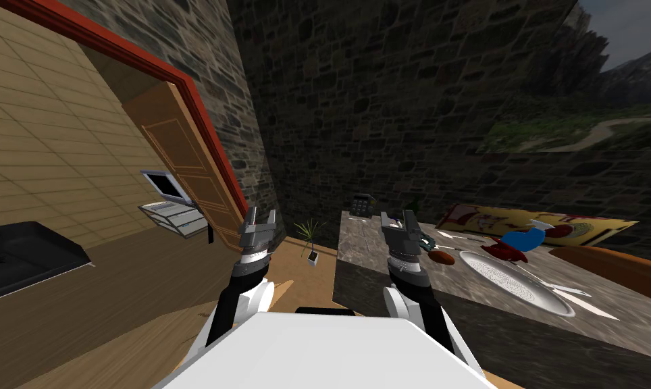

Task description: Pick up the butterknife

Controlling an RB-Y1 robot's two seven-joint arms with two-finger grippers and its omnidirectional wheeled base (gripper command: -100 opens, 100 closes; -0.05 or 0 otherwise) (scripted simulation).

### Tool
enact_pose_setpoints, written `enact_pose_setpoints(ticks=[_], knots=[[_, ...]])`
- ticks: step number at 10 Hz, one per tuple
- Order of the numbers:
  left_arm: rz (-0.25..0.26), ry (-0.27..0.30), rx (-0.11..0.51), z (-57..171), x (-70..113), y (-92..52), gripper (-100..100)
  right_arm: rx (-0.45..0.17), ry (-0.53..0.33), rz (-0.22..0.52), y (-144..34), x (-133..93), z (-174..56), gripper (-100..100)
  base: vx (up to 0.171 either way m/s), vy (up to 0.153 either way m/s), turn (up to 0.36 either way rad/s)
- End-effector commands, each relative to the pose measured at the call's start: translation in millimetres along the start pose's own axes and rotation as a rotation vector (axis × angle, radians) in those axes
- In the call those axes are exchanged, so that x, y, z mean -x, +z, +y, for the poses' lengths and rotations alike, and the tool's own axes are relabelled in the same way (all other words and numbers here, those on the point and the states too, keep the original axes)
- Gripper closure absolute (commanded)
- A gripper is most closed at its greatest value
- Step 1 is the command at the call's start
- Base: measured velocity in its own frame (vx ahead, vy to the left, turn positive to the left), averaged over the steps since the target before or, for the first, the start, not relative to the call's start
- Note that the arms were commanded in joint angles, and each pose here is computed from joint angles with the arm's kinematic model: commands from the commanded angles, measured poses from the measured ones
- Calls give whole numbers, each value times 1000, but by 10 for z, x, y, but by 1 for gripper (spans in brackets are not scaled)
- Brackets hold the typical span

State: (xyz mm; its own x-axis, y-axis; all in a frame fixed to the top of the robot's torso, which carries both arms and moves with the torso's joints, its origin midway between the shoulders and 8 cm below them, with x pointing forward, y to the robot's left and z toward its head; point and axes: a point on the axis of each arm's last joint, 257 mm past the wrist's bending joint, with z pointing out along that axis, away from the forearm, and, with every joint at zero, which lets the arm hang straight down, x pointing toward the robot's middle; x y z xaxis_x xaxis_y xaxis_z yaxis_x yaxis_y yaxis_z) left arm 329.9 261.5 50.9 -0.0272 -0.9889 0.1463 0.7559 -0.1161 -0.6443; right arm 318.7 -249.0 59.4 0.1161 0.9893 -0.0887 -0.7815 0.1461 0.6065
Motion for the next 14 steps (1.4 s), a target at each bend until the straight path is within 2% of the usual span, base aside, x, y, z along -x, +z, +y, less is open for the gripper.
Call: enact_pose_setpoints(ticks=[1, 5, 6, 10, 13, 14], knots=[[0, 0, 0, 0, 0, 0, 0, -35, 16, 23, 4, 26, -114, -100, -18, 11, 14], [0, 0, 0, 0, 0, 0, 0, -138, 84, 15, 22, 226, -459, -100, -36, 30, 20], [0, 0, 0, 0, 0, 0, 0, -149, 84, 14, 18, 227, -487, -100, -24, 25, 7], [0, 0, 0, 0, 0, 0, 0, -256, 167, -44, 10, 501, -843, -100, -30, 24, 18], [0, 0, 0, 0, 0, 0, 0, -304, 201, -74, -11, 611, -997, -100, -21, 22, 16], [0, 0, 0, 0, 0, 0, 0, -333, 237, -105, -23, 725, -1107, -100, -29, 33, 25]])
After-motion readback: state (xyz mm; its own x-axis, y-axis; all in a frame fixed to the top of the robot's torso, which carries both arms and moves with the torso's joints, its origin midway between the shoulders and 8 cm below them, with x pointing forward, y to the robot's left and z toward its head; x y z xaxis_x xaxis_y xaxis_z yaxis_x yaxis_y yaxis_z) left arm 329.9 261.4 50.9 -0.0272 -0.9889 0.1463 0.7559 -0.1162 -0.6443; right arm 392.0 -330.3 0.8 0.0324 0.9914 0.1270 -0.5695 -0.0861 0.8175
